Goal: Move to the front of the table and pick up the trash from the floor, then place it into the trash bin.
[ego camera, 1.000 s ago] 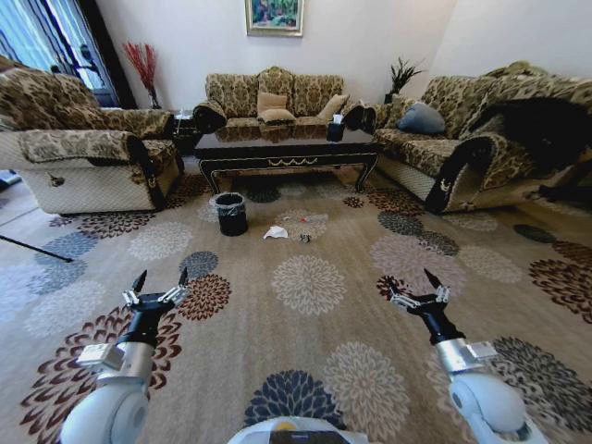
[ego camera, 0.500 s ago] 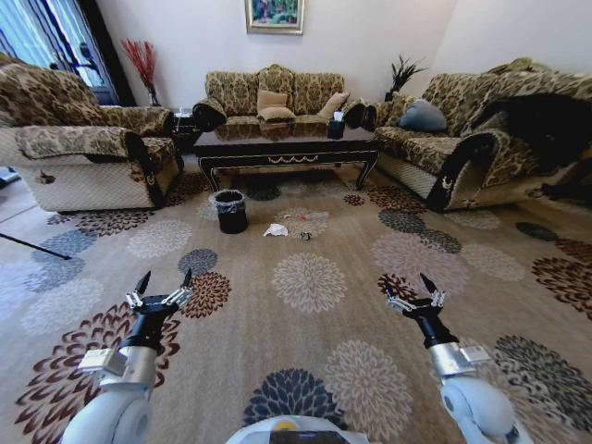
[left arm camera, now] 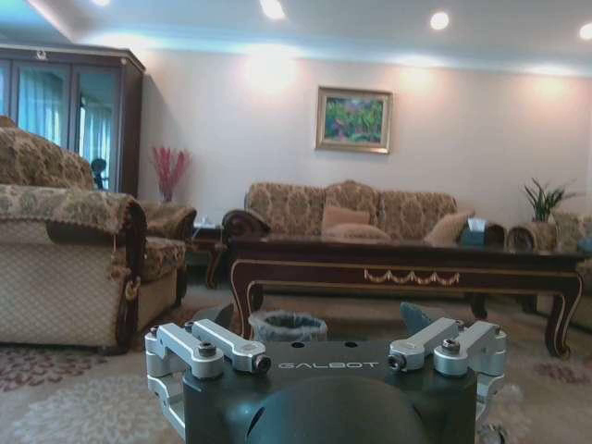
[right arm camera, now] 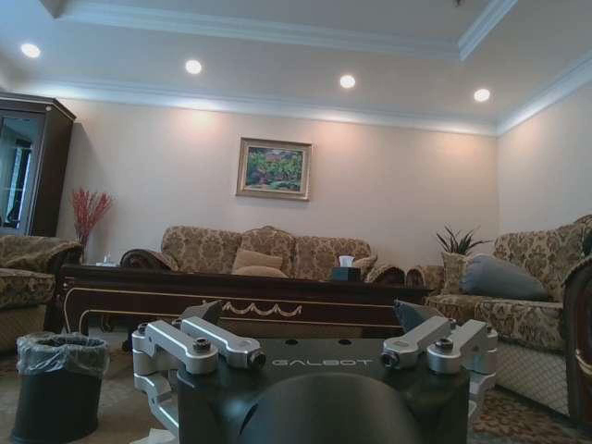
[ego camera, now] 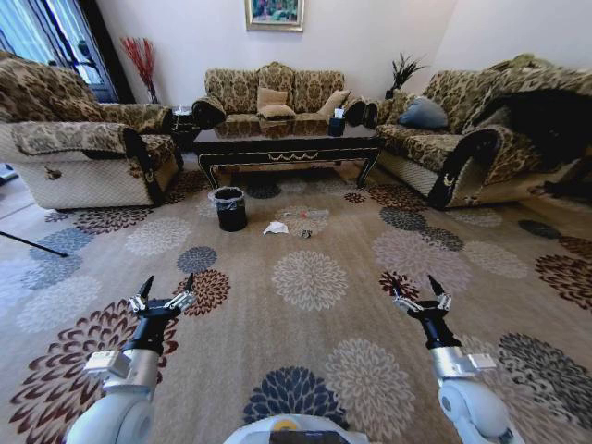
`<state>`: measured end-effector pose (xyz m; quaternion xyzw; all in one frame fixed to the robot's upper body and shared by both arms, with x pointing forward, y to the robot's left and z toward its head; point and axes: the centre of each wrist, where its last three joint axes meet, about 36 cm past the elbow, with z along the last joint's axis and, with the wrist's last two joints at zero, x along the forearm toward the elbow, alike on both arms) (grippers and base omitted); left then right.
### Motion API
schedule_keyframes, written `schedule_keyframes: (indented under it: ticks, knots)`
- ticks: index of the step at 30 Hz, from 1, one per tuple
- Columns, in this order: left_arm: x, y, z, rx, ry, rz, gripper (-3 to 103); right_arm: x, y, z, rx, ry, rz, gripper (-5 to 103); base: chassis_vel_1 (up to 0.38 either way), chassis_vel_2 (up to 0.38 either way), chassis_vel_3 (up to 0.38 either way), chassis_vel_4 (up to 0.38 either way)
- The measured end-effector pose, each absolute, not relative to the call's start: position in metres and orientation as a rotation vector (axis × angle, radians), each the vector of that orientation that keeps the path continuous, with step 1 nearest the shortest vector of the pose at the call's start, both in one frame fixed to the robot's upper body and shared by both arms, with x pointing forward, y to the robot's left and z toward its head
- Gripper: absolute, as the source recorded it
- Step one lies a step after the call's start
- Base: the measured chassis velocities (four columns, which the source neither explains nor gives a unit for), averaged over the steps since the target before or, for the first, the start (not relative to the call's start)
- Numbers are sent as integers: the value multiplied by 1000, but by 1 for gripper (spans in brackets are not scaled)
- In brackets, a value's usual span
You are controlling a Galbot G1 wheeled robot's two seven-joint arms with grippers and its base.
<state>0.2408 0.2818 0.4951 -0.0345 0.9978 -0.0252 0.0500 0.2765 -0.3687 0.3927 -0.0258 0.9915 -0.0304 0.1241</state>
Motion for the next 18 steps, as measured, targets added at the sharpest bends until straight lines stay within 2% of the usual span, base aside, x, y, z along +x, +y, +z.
schedule_keyframes:
  ticks: [18]
  knots:
    - [243, 286, 484, -201, 3063, -7, 100, 279, -368, 379, -164, 2837, -57, 100, 0, 0, 0, 0]
